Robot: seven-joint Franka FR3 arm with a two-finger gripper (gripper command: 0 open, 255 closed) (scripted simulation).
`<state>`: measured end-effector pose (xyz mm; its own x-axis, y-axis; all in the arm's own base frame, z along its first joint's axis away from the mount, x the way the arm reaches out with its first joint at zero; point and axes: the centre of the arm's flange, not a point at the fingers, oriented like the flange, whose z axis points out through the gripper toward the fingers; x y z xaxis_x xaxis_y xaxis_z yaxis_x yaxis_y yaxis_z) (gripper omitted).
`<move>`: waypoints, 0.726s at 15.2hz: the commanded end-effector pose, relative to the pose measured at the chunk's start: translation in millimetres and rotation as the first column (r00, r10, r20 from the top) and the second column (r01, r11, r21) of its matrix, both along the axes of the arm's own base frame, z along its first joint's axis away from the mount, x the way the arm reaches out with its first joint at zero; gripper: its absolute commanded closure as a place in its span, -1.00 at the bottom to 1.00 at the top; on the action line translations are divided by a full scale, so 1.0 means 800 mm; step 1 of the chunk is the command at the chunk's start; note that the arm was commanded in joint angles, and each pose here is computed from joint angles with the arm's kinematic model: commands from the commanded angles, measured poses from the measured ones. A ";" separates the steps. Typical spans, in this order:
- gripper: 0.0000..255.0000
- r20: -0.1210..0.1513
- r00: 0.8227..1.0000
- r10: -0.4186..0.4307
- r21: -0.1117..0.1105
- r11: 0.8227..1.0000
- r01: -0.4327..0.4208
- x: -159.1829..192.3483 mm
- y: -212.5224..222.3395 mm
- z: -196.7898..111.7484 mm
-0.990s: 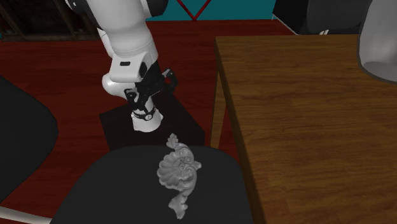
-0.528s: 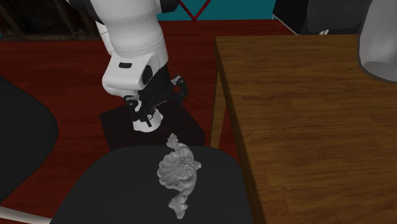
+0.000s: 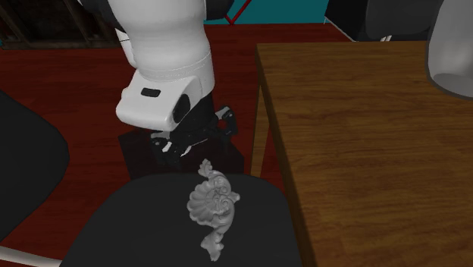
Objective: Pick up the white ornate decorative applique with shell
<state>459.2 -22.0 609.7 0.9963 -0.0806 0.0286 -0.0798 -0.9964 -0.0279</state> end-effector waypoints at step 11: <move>1.00 0.001 1.000 -0.002 -0.001 1.000 0.002 0.001 -0.001 -0.035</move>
